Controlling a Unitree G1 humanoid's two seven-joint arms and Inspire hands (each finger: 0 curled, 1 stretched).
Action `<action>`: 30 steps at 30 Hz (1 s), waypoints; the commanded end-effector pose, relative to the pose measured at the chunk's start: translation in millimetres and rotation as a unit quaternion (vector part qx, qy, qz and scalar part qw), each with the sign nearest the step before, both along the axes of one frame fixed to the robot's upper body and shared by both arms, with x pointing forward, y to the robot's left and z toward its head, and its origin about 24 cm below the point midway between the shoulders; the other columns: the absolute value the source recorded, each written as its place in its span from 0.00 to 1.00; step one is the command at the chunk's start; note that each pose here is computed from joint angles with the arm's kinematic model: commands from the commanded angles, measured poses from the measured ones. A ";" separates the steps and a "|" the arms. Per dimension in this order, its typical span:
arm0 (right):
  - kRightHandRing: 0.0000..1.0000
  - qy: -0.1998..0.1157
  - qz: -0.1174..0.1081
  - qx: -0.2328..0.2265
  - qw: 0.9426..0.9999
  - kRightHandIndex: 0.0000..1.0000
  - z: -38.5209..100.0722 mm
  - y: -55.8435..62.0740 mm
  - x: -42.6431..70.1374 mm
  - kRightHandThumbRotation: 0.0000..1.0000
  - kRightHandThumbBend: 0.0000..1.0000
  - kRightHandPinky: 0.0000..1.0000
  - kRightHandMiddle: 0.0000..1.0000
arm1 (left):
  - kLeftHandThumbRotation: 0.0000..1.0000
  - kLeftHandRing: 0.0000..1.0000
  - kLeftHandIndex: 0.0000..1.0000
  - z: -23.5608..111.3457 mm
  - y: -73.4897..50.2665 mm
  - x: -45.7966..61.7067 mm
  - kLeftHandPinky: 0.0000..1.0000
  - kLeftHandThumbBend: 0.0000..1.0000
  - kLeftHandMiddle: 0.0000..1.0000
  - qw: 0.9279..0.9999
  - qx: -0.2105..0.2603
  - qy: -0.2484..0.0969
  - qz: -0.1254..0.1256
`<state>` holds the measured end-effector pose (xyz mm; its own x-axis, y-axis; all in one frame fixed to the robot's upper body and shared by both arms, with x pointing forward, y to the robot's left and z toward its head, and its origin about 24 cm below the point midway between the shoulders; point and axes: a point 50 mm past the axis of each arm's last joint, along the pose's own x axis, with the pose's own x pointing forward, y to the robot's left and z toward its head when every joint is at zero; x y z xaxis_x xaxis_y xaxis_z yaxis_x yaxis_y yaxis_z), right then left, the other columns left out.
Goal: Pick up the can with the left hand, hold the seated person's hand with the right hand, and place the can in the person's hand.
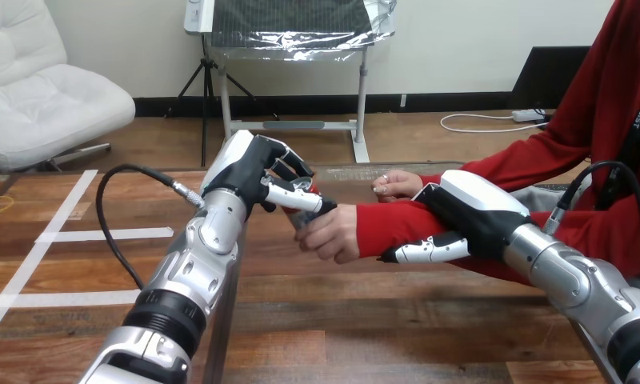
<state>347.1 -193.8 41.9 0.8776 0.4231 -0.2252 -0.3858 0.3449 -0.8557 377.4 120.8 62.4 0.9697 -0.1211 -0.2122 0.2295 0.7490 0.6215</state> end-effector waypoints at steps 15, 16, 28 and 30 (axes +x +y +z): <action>0.18 -0.128 0.078 0.077 0.986 0.24 72.7 61.5 29.6 0.61 0.61 0.14 0.23 | 0.00 0.37 0.44 59.8 -31.5 19.9 0.30 0.77 0.44 0.994 -0.026 -0.095 -0.038; 0.18 -0.128 0.078 0.078 0.986 0.24 72.6 61.4 29.6 0.61 0.61 0.14 0.23 | 0.00 0.37 0.44 59.9 -31.4 19.9 0.30 0.77 0.44 0.994 -0.027 -0.095 -0.038; 0.19 -0.125 0.076 0.081 0.986 0.26 70.6 59.5 28.9 0.61 0.60 0.15 0.24 | 0.00 0.36 0.44 61.1 -28.1 19.8 0.30 0.76 0.43 0.994 -0.026 -0.099 -0.037; 0.20 -0.125 0.075 0.081 0.986 0.26 70.3 58.9 28.8 0.61 0.60 0.15 0.25 | 0.00 0.36 0.44 61.2 -27.4 19.7 0.30 0.76 0.43 0.994 -0.025 -0.100 -0.036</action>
